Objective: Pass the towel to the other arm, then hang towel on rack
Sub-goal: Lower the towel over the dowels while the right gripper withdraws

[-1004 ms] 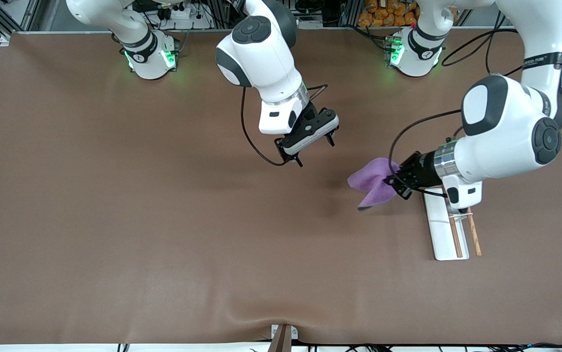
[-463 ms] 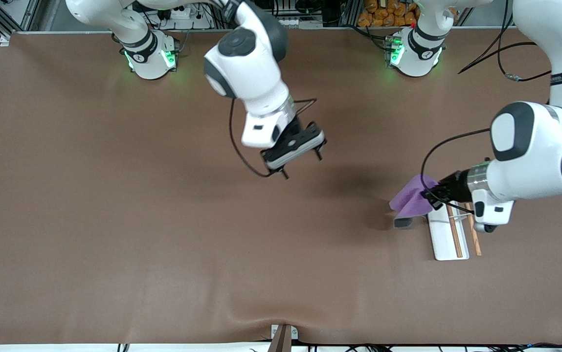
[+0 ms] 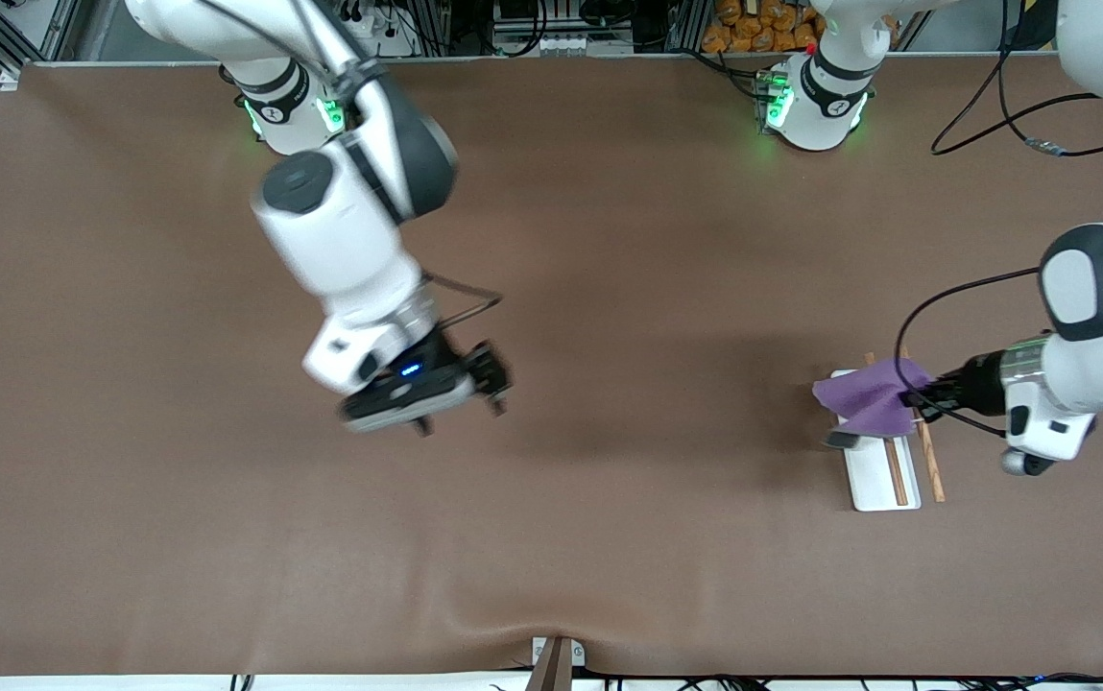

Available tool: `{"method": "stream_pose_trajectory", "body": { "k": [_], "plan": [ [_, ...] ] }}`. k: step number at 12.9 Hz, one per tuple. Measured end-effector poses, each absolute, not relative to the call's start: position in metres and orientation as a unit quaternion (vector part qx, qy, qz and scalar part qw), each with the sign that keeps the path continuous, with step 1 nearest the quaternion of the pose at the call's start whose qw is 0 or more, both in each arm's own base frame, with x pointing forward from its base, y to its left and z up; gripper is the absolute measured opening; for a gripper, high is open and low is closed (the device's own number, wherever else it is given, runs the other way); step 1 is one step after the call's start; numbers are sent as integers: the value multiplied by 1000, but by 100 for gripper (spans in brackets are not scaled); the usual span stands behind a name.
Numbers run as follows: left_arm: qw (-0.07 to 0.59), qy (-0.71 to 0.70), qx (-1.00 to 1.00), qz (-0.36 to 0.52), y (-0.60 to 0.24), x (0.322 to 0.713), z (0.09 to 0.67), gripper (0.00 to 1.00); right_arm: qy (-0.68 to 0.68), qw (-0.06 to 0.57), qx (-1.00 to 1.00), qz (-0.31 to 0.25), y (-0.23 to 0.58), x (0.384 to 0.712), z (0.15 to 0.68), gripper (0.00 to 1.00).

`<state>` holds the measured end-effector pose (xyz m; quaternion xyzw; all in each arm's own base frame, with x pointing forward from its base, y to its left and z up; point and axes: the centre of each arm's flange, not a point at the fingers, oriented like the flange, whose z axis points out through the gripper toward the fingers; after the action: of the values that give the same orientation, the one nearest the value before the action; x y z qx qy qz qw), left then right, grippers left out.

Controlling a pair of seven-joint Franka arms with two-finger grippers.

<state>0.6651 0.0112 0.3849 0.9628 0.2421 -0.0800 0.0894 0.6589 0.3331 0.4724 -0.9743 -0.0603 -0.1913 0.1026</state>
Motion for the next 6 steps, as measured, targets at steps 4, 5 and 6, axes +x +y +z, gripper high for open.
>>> {"method": "stream_pose_trajectory", "body": {
  "k": [4, 5, 6],
  "plan": [
    [89, 195, 974, -69, 48, 669, 381, 1, 31, 82, -977, -194, 204, 708, 471, 100],
    [80, 185, 977, -67, 52, 671, 379, 1, 53, 77, -977, -193, 172, 716, 469, 100],
    [75, 179, 979, -66, 56, 672, 378, 1, 71, 71, -977, -187, 143, 721, 466, 100]
  ]
}}
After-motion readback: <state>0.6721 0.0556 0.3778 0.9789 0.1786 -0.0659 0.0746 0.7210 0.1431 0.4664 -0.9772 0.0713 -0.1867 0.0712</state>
